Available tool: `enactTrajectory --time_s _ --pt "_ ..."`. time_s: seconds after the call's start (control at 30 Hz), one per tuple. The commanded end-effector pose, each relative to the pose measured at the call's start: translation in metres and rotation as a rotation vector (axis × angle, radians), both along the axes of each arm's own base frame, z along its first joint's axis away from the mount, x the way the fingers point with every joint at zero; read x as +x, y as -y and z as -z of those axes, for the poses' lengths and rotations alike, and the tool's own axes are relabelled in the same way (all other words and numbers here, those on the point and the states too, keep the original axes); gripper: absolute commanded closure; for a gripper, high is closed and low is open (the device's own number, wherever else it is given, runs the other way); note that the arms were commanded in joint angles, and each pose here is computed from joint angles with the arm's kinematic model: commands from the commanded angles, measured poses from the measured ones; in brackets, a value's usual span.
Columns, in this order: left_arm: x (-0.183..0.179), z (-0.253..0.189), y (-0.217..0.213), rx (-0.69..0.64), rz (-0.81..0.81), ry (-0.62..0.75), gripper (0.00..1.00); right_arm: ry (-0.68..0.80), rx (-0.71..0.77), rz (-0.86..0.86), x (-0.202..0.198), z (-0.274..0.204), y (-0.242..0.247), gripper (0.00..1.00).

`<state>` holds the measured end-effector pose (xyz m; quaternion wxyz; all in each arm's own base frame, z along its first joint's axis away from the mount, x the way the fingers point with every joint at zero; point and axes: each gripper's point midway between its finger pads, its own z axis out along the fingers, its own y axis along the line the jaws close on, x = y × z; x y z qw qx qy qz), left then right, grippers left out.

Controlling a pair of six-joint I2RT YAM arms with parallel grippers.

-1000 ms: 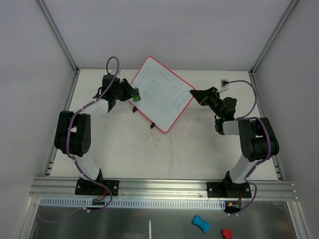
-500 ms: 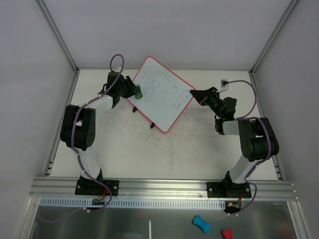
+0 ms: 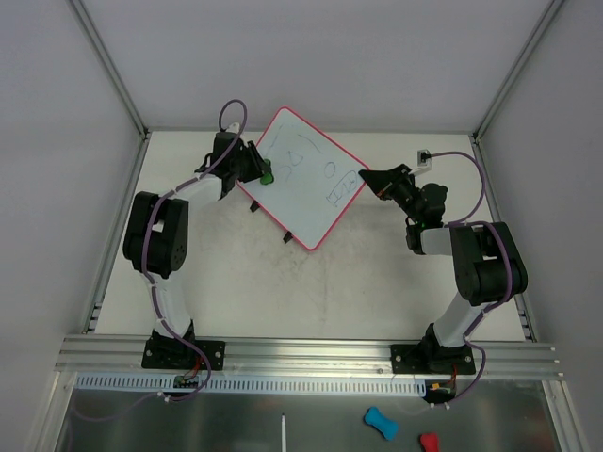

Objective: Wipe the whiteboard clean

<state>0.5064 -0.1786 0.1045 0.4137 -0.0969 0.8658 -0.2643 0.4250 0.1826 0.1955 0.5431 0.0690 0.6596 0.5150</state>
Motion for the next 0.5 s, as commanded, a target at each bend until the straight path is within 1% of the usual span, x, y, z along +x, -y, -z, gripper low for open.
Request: enactTrajectory --time_s 0.0,0.23,0.47 --pt "0.005 -0.002 0.019 0.040 0.047 0.027 1.00 0.103 -0.012 -0.106 -0.013 -0.023 -0.022 1.00" --pt "-0.012 0.000 0.055 0.089 0.134 0.042 1.00 0.101 -0.012 -0.109 -0.014 -0.022 -0.023 1.00" --pt "-0.039 0.005 0.103 0.147 0.299 0.078 1.00 0.101 -0.014 -0.109 -0.014 -0.022 -0.023 1.00"
